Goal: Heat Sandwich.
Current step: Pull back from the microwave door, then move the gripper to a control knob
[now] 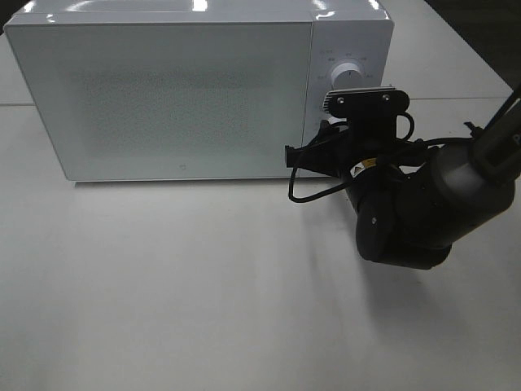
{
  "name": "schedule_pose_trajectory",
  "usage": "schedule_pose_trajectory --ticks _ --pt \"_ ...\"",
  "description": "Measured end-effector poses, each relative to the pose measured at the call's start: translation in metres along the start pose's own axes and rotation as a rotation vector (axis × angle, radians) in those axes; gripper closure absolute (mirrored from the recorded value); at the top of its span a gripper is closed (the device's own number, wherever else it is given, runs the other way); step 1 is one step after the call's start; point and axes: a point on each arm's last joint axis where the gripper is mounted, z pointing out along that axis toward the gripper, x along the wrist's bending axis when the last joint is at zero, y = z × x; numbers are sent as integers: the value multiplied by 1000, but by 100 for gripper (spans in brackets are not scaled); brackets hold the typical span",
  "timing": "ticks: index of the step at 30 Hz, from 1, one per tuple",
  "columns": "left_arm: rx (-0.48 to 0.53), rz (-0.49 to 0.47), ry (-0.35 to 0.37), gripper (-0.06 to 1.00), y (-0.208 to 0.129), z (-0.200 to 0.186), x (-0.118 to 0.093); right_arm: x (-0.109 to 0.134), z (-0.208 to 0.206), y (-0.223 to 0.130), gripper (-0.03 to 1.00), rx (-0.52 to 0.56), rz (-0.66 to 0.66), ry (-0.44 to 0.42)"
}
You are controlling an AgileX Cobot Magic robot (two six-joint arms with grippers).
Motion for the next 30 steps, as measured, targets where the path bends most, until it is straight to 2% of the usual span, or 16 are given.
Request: schedule_pose_trajectory --ticks 12,19,26,30 --pt "0 0 0 -5 0 0 0 0 0 0 53 0 33 0" --pt "0 0 0 -5 0 0 0 0 0 0 53 0 112 0" --pt "0 0 0 -5 0 0 0 -1 0 0 53 0 294 -3" --pt "0 0 0 -5 0 0 0 -1 0 0 53 -1 456 -3"
